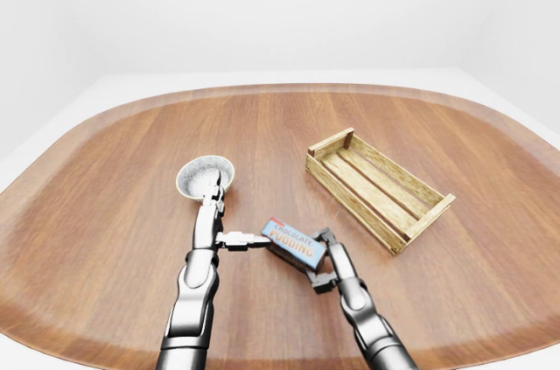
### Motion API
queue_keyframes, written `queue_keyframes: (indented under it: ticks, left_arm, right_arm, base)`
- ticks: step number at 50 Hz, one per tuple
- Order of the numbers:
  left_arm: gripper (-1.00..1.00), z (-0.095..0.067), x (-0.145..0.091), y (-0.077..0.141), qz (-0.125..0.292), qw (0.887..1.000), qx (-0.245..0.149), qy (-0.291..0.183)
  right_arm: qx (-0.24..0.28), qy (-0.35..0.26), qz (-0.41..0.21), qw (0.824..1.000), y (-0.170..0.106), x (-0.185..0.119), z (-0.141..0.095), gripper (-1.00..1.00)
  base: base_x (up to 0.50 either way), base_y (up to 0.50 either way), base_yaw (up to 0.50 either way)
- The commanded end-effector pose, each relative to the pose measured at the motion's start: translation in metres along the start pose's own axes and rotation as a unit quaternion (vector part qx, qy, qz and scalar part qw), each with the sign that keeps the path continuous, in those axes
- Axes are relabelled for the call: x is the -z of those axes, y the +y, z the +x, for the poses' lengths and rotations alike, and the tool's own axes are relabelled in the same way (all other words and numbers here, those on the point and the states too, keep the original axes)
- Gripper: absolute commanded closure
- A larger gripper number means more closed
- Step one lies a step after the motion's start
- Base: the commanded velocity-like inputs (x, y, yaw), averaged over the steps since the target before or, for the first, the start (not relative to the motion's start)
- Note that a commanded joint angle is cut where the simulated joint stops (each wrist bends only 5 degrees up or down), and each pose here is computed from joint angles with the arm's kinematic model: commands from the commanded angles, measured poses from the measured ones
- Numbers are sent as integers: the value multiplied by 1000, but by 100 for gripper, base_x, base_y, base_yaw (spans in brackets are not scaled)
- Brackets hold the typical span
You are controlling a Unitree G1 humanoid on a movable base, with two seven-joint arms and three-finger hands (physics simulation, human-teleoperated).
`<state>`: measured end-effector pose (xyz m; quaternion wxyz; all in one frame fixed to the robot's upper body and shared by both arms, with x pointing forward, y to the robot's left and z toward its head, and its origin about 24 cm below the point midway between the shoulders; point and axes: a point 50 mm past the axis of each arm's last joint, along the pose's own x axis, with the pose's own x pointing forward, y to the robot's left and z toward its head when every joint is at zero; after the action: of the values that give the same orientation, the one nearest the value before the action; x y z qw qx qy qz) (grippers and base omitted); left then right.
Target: Pick up the chocolate pudding and put it in the tray.
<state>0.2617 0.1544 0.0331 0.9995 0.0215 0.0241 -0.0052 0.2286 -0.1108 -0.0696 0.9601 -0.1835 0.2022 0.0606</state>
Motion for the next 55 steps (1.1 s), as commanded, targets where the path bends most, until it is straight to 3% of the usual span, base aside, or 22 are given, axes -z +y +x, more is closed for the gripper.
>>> queue_keyframes:
  ticks: [1, 13, 20, 21, 22, 24, 25, 29, 44, 45, 47, 55]
  left_arm:
    - [-100, 0, 0, 0, -6, 1000, 2, 0]
    - [-100, 0, 0, 0, -5, 1000, 2, 0]
    - [-100, 0, 0, 0, -6, 1000, 2, 0]
    - [-100, 0, 0, 0, -5, 1000, 2, 0]
    - [-100, 0, 0, 0, -5, 1000, 2, 0]
    - [-100, 0, 0, 0, -5, 1000, 2, 0]
    - [-100, 0, 0, 0, -5, 1000, 2, 0]
    - [-100, 0, 0, 0, -6, 1000, 2, 0]
    - [-100, 0, 0, 0, -5, 1000, 2, 0]
    - [-100, 0, 0, 0, -5, 1000, 2, 0]
    - [-100, 0, 0, 0, -6, 1000, 2, 0]
    - [-100, 0, 0, 0, -6, 1000, 2, 0]
  right_arm:
    - [2, -2, -12, 1000, 0, 0, -1, 100]
    - [2, -18, -1, 1000, -1, -6, -3, 100]
    - [1, -91, 27, 995, -9, -34, -17, 100]
    - [4, -61, 21, 998, -7, -20, -14, 100]
    - [1, -116, 41, 992, -13, -44, -22, 100]
    - [2, -139, 48, 989, -16, -53, -27, 100]
    - [3, -105, 42, 994, -13, -38, -22, 100]
    - [8, -173, 53, 983, -22, -66, -35, 100]
    - [20, -234, 58, 970, -34, -90, -50, 100]
    - [20, -197, 56, 979, -31, -74, -41, 100]
    - [22, -231, 59, 971, -35, -89, -47, 100]
    - [29, -260, 60, 963, -44, -102, -49, 100]
  base:
    - [0, 0, 0]
    - [0, 0, 0]
    - [0, 0, 0]
    - [0, 0, 0]
    - [0, 0, 0]
    - [0, 0, 0]
    - [0, 0, 0]
    - [0, 0, 0]
    - [0, 0, 0]
    - [0, 0, 0]
    - [0, 0, 0]
    - [0, 0, 0]
